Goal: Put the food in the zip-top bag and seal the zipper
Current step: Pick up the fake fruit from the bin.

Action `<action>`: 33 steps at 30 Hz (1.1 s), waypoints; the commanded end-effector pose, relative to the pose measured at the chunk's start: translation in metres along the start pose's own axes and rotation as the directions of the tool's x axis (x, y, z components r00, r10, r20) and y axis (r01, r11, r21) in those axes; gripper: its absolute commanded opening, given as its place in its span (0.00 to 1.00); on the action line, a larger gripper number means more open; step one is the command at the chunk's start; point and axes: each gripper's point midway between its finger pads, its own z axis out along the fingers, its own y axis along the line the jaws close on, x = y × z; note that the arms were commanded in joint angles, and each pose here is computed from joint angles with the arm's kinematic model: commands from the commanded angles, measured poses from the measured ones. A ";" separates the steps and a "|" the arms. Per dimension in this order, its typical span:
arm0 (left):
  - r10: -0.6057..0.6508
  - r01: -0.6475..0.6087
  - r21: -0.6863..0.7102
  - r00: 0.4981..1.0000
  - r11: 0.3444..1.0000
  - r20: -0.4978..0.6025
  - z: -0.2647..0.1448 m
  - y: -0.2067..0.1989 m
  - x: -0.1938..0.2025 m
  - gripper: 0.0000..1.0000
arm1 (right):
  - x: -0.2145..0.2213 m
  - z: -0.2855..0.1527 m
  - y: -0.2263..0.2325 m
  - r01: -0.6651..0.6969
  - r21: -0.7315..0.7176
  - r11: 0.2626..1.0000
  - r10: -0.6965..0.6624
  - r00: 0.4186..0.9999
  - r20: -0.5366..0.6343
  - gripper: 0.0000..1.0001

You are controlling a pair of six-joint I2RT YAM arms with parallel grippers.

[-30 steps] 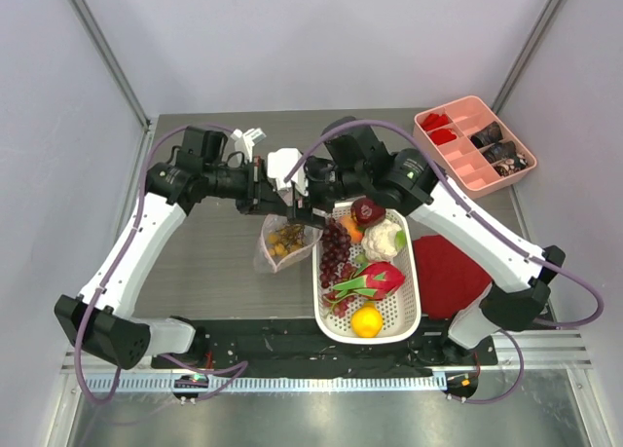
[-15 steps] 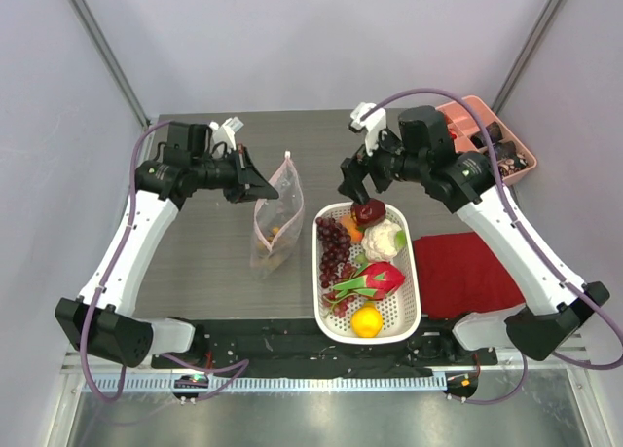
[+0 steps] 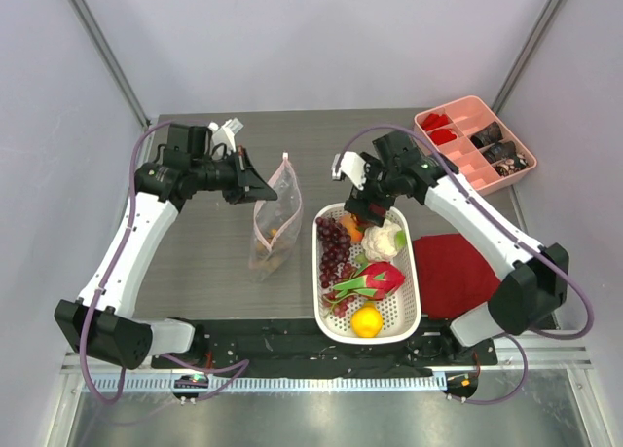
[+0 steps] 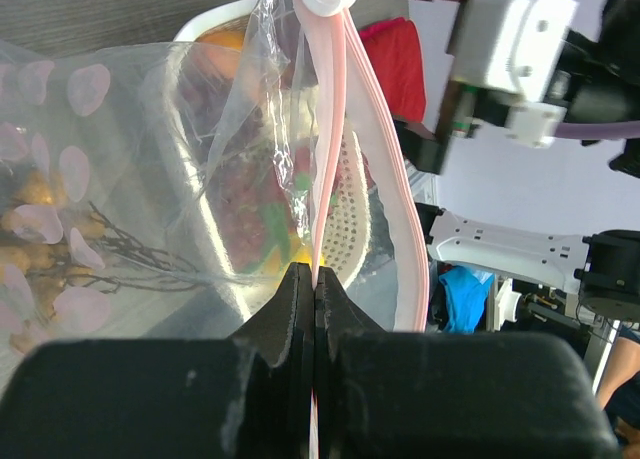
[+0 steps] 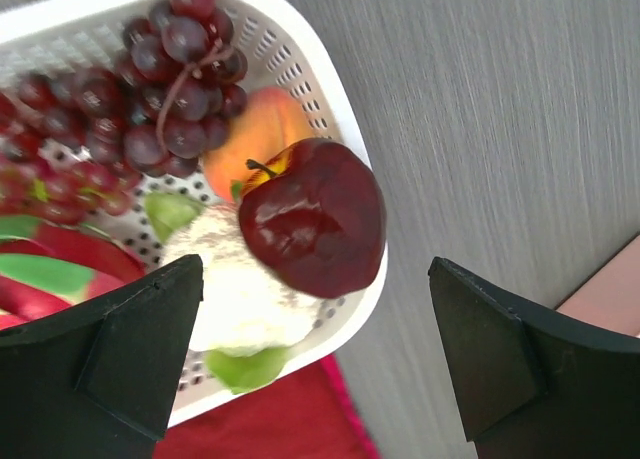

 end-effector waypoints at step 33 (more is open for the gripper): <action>0.051 -0.051 0.016 0.999 0.999 0.009 0.001 0.000 -0.002 0.00 | -0.122 -0.096 -0.019 -0.114 0.059 0.992 0.080 0.908 0.411 0.48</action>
